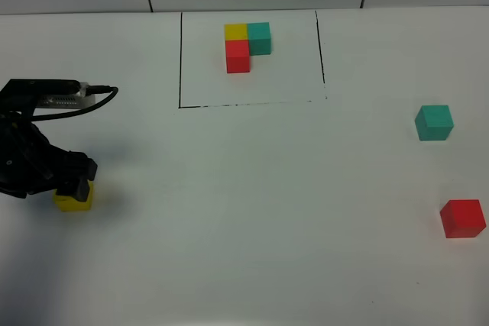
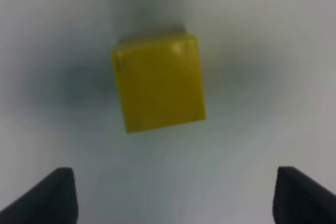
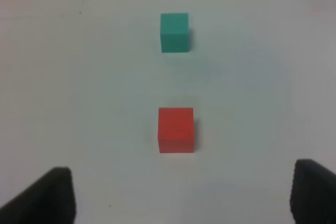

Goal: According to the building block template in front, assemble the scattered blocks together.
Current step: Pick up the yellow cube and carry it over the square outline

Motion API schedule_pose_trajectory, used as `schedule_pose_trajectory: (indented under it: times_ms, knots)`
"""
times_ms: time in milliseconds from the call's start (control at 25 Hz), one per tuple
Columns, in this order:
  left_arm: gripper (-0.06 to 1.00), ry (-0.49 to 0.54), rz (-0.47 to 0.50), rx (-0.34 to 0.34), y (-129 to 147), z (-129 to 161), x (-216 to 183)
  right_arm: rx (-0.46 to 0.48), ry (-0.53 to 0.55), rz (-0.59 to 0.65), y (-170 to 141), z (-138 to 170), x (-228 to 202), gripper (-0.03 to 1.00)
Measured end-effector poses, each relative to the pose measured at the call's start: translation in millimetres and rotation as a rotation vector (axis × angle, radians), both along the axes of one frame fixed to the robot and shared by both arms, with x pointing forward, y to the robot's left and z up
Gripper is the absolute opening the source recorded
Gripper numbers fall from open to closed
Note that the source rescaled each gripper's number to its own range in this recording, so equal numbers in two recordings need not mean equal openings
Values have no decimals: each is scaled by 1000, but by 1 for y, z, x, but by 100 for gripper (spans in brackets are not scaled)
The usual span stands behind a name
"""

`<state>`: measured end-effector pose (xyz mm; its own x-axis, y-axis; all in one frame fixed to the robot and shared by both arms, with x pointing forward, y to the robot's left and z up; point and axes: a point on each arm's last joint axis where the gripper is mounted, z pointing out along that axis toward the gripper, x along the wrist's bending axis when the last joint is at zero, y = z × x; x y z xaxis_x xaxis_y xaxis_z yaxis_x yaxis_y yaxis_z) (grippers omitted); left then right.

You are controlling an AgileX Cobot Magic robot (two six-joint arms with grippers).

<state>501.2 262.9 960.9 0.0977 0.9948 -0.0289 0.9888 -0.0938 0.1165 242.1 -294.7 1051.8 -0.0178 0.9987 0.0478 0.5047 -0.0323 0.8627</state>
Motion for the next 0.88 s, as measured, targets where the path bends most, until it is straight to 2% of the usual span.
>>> schedule_pose_trajectory:
  times_ms: [320,480,640,880]
  knots:
    - [79,-13,56,-8,-1,-2,5,0,0,0,0,0,0,69]
    - [79,13,96,0,-1,-11,7,0,0,0,0,0,0,69]
    - [79,24,101,24,1,-22,12,0,0,0,0,0,0,69]
    - [79,5,102,22,0,-35,20,0,-2,0,0,0,0,69]
